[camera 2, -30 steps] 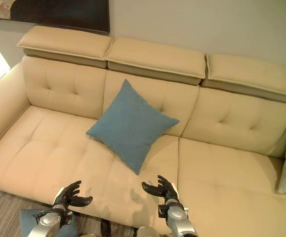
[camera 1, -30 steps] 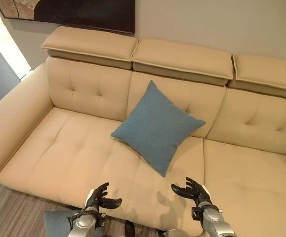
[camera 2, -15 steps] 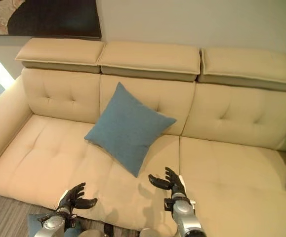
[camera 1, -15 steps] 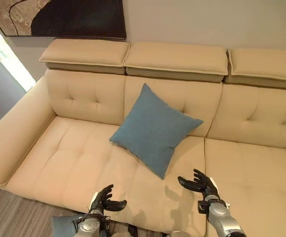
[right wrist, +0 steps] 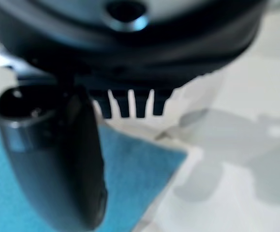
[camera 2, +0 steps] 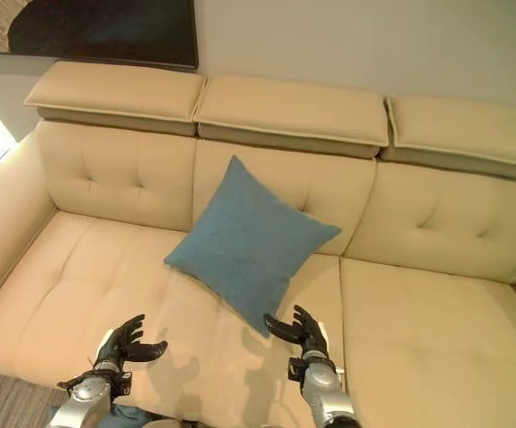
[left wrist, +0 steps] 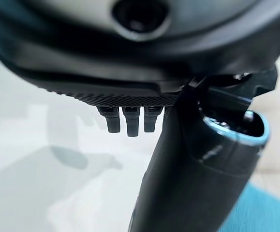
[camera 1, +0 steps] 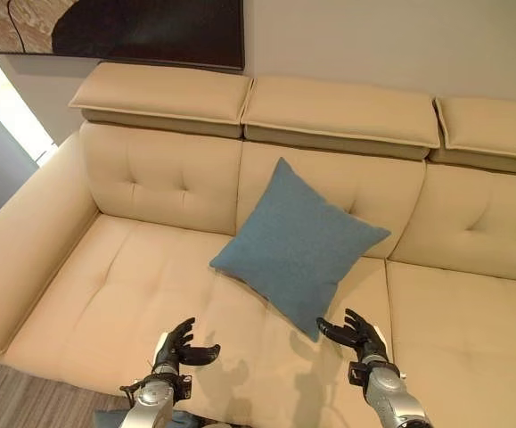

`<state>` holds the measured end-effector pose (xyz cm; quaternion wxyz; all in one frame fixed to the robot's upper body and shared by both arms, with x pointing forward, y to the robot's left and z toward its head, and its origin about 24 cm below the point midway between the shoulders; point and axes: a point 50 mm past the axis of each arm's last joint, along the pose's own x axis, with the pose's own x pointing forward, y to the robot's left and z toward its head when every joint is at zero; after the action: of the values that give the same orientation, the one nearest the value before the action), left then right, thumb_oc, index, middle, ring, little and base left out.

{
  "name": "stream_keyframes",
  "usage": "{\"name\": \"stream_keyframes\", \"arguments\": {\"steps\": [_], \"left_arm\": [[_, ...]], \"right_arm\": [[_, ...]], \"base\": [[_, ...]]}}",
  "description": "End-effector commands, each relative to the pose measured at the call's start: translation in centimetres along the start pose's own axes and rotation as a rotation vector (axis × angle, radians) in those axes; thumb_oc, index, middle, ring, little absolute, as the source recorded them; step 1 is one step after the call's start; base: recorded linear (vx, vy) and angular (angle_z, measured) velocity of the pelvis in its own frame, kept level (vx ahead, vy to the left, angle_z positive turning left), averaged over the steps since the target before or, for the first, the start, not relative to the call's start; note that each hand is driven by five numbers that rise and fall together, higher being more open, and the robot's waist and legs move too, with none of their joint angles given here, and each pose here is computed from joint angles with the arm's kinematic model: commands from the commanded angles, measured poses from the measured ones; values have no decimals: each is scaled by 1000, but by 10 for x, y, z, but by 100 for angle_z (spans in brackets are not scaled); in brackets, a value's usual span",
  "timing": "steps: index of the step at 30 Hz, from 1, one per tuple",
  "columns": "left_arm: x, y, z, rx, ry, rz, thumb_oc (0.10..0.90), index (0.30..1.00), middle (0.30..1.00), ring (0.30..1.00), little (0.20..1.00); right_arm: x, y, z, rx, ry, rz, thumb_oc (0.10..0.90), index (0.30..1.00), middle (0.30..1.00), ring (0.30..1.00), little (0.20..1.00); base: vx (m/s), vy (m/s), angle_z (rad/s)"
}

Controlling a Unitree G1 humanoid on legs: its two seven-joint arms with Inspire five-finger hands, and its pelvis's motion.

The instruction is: Pick up all the scattered cushions and arrange them neatly on the sofa.

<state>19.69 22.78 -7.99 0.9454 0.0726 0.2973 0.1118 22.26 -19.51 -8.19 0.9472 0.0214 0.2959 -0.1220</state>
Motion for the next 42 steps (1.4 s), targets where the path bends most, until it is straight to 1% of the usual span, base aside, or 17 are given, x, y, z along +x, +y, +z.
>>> {"name": "stream_keyframes", "arguments": {"steps": [1,4,8,9,10,16,17,18,19,20,26,30,34,35,36,37,42], "left_arm": [[6,11,59,-89,-270,85,800,900,900,900,900],[13,18,102,-115,-409,150,800,900,900,900,900],[15,21,128,-104,-488,175,800,900,900,900,900],[18,21,159,-101,-571,186,800,900,900,900,900],[18,21,159,-102,-572,186,800,900,900,900,900],[21,25,241,-58,-746,225,800,900,900,900,900],[21,25,242,-58,-748,225,800,900,900,900,900],[18,28,264,-53,-795,234,800,900,900,900,900],[18,28,265,-53,-797,233,800,900,900,900,900],[13,30,290,-43,-851,241,800,900,900,900,900],[2,36,333,-19,-925,268,800,900,900,900,900],[-11,23,362,-6,-997,241,800,900,900,900,900],[-10,-6,363,-58,-992,89,800,900,900,900,900],[-15,-21,368,-79,-1007,-5,649,674,674,674,674],[-16,-25,368,-86,-1004,-35,587,580,580,580,580],[-16,-30,365,-102,-997,-97,400,300,300,300,300],[-13,-44,340,-79,-969,-217,400,300,300,300,300]], "right_arm": [[10,-12,52,52,-211,-111,800,900,900,900,900],[14,-3,81,25,-302,-120,800,900,900,900,900],[14,4,101,27,-368,-119,800,900,900,900,900],[16,16,118,22,-412,-92,800,900,900,900,900],[16,16,119,22,-413,-92,800,900,900,900,900],[23,37,174,44,-506,-57,800,900,900,900,900],[23,37,174,45,-508,-57,800,900,900,900,900],[23,39,193,47,-537,-60,800,900,900,900,900],[23,39,194,48,-538,-60,800,900,900,900,900],[23,39,214,48,-574,-63,800,900,900,900,900],[18,46,247,83,-631,-51,800,900,900,900,900],[10,69,266,120,-664,32,800,900,900,900,900],[3,95,270,128,-664,167,800,900,900,900,900],[-3,106,278,109,-684,248,584,575,575,575,575],[-6,110,281,97,-697,280,525,488,488,488,488],[-13,118,284,65,-724,352,400,300,300,300,300],[-24,120,266,-15,-772,477,400,300,300,300,300]], "base": [[57,67,-17],[-1,82,-35],[-57,47,-26],[-129,59,-28],[-157,71,-31],[-83,27,-8],[-35,28,0],[0,0,0],[-58,45,1],[-35,23,0],[-9,22,1],[2,13,-1],[63,23,-3],[106,11,-4],[14,1,-6],[15,-5,-8],[-41,-31,-11]]}}
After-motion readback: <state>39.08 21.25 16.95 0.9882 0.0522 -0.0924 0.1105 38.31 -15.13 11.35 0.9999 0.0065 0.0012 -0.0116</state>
